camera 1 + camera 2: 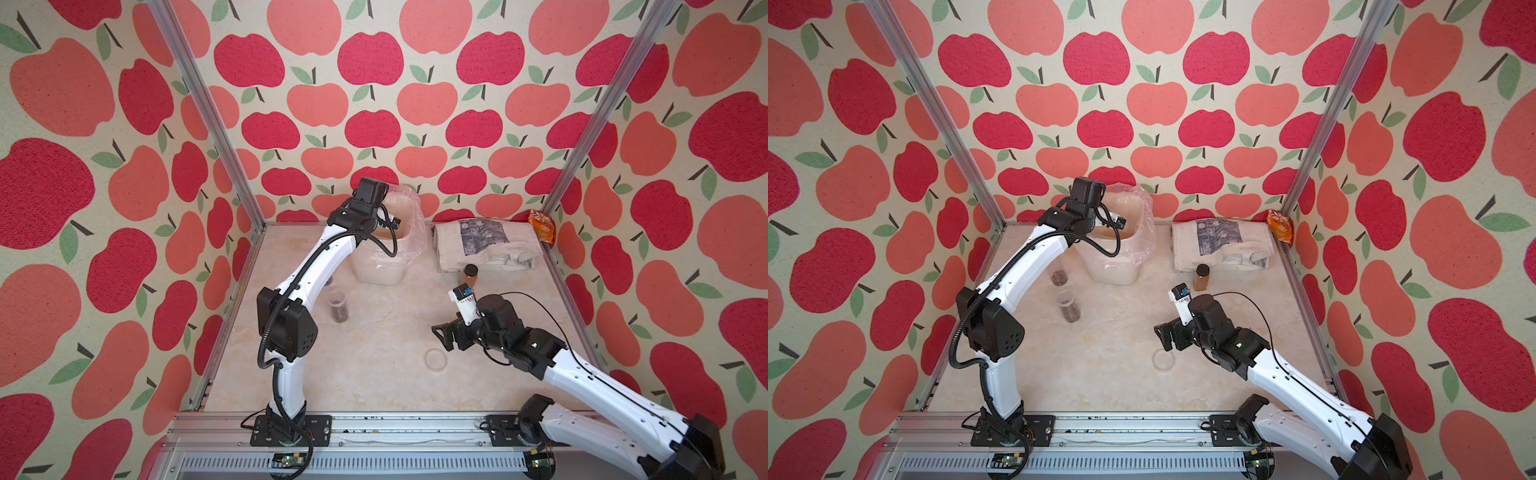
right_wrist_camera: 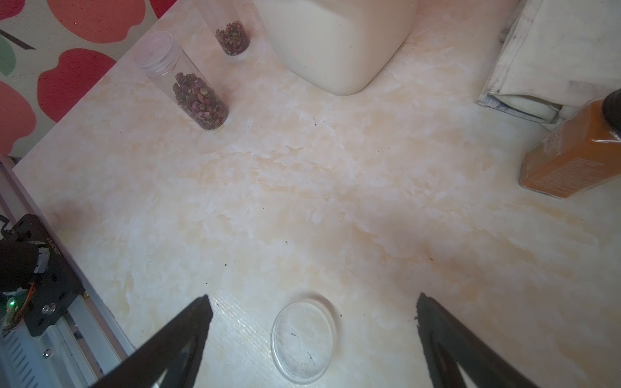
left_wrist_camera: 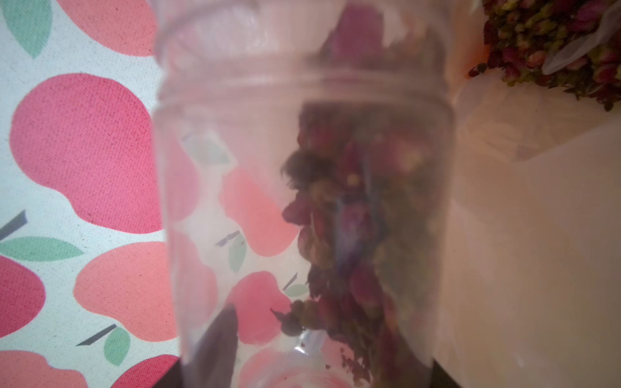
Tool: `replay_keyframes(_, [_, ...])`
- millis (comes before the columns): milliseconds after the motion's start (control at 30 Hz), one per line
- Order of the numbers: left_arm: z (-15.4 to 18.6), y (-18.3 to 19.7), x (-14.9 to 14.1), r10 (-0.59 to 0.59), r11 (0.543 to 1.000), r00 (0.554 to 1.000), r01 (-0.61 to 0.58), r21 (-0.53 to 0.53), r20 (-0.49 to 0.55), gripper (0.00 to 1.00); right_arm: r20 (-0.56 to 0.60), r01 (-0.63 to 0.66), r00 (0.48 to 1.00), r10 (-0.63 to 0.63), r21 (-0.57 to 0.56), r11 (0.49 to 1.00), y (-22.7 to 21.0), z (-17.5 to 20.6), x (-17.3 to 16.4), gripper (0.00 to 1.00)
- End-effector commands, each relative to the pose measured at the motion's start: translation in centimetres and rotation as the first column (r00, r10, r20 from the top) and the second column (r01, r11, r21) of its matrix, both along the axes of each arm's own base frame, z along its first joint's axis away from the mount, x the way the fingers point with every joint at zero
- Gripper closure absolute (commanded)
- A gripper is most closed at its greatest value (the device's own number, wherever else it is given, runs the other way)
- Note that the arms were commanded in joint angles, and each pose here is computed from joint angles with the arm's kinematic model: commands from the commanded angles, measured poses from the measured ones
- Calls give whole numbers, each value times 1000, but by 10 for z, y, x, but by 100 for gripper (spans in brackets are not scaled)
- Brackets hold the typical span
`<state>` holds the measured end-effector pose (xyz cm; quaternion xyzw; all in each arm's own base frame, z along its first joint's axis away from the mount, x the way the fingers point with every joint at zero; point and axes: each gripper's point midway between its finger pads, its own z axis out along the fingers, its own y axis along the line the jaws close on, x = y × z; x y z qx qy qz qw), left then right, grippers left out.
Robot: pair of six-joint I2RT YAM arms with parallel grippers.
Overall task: Empty the moldy dried flower tea in the jars
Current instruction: Pour the moldy dried flower tea into the trash bin.
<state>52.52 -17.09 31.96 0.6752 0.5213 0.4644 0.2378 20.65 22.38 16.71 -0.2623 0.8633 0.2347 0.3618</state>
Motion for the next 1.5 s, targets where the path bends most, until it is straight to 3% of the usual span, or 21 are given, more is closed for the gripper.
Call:
replay_keyframes(0, [14,1,3,21,997,999,-18,-73,38,100,9,1,1000,-1,43,999,2,12,0,1])
replay_keyframes(267, [21,12,-3,31,994,999,-26,-105,43,100,48,-27,999,21,126,992,11,44,0,1])
replay_keyframes(400, [24,11,-4,29,992,998,-22,-123,54,100,45,-32,999,26,131,991,13,46,0,1])
replay_keyframes(933, [17,10,-2,6,1000,997,-4,-28,74,100,34,-23,999,18,142,990,10,44,-2,1])
replay_keyframes(1267, [25,14,-4,3,999,996,0,-43,84,100,38,-40,999,33,179,983,18,58,0,1])
replay_keyframes(1467, [27,16,-10,3,990,997,8,-141,74,100,52,-38,998,27,218,975,19,74,7,1])
